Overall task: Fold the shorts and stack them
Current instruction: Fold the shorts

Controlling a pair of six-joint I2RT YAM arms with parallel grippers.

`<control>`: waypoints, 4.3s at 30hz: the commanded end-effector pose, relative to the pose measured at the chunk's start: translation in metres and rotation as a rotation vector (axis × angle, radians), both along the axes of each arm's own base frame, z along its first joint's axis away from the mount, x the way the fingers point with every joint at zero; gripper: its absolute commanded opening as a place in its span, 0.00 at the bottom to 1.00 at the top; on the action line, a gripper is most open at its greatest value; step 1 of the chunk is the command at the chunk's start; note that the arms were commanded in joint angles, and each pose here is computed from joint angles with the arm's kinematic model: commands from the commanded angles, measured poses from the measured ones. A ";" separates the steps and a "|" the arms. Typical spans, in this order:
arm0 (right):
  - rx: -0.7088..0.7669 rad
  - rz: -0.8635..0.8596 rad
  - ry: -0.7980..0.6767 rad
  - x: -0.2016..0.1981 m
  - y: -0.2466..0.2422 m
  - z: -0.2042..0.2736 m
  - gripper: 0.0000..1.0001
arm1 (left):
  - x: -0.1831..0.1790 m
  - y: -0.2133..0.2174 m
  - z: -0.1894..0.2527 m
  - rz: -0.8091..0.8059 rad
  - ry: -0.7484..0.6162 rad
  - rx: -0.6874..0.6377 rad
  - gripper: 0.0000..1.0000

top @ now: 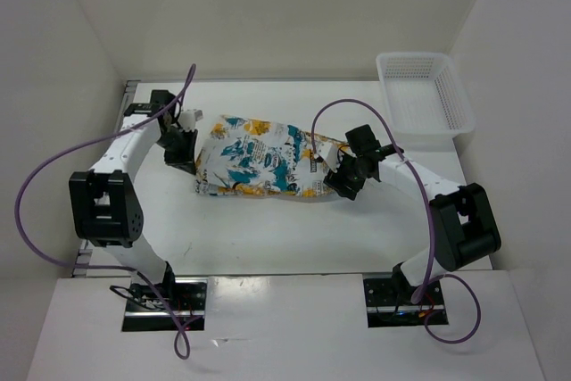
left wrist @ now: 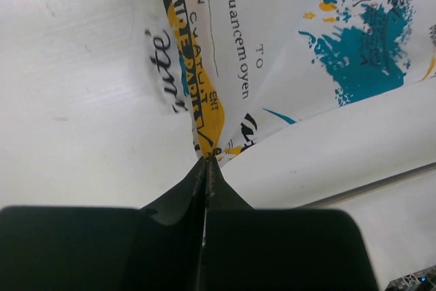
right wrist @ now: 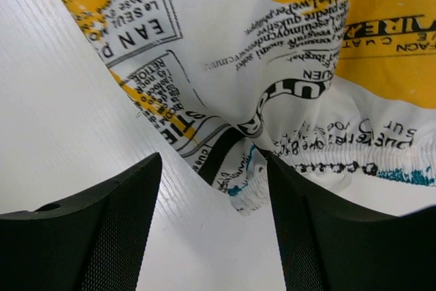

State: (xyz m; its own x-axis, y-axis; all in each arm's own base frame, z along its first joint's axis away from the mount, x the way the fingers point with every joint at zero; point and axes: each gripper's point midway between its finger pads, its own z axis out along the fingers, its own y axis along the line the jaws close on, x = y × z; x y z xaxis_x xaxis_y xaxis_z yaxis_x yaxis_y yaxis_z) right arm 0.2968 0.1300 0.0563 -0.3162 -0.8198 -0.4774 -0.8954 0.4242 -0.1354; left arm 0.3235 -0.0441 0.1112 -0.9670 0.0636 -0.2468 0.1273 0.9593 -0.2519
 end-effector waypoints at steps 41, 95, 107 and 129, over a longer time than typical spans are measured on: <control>0.425 -1.216 0.447 0.053 -0.046 -0.038 0.67 | 0.115 -0.187 0.013 -0.397 -0.285 -0.041 0.56; 0.409 -0.989 0.142 0.105 -0.048 0.060 0.00 | 0.104 -0.196 -0.094 -0.434 -0.197 0.119 0.56; 0.349 -0.887 -0.213 0.105 -0.097 0.158 0.00 | 0.096 -0.188 0.010 -0.408 -0.365 0.045 0.75; 0.092 -0.546 -0.411 0.129 -0.043 0.173 0.00 | 0.090 -0.186 -0.088 -0.417 -0.135 -0.062 0.76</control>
State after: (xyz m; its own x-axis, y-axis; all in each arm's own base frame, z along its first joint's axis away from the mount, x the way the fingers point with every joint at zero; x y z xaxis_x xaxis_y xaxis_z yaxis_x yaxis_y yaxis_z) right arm 0.4156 0.0604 0.2232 -0.5280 -0.4604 -0.7137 -0.3754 0.8803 -0.2902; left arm 0.4217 -0.2244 0.0260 -0.8121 0.4321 -0.3921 0.5282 0.8300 -0.1793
